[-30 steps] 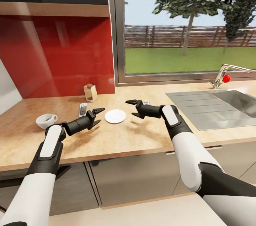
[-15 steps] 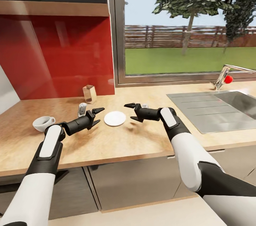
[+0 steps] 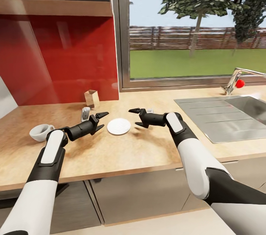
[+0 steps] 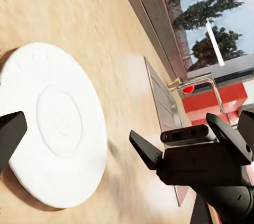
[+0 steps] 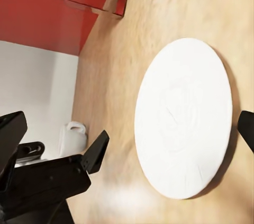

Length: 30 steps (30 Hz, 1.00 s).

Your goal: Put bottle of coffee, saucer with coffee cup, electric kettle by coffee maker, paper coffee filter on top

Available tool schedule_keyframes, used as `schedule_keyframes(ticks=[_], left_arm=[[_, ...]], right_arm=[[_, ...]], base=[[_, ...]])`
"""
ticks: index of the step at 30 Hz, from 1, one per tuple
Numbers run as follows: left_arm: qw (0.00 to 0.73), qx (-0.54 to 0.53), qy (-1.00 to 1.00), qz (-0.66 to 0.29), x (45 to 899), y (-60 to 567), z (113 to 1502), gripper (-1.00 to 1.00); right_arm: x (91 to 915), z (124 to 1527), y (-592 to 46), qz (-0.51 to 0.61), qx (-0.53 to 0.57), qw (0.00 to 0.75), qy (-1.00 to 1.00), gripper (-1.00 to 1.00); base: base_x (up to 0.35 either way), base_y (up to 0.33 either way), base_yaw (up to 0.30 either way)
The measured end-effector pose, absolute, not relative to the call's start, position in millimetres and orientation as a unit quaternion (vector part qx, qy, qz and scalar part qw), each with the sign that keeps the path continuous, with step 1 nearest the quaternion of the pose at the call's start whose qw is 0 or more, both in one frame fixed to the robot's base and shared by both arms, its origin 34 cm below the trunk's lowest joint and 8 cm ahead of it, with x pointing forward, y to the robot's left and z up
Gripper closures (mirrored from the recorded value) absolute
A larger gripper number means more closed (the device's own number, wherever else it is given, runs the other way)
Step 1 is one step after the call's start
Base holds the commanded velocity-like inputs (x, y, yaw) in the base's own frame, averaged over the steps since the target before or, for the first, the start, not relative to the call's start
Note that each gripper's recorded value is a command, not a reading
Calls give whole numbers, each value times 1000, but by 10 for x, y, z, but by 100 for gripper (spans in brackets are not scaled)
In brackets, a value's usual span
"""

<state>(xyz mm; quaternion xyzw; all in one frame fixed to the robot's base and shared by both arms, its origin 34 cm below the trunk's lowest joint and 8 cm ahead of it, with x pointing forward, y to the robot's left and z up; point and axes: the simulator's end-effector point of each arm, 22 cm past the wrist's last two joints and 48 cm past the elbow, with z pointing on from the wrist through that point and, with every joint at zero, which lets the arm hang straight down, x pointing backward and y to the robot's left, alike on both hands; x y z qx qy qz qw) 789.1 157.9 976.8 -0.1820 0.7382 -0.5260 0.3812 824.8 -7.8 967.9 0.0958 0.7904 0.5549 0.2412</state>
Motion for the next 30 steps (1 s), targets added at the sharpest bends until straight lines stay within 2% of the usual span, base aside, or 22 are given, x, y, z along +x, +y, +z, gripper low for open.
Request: schedule_keyframes(ticks=[30], left_arm=[[360, -189, 742, -532, 7881, 1436, 9625, -100]], right_arm=[[8185, 9570, 3, 542, 82, 231, 804, -100]], base=[[1, 0, 0]])
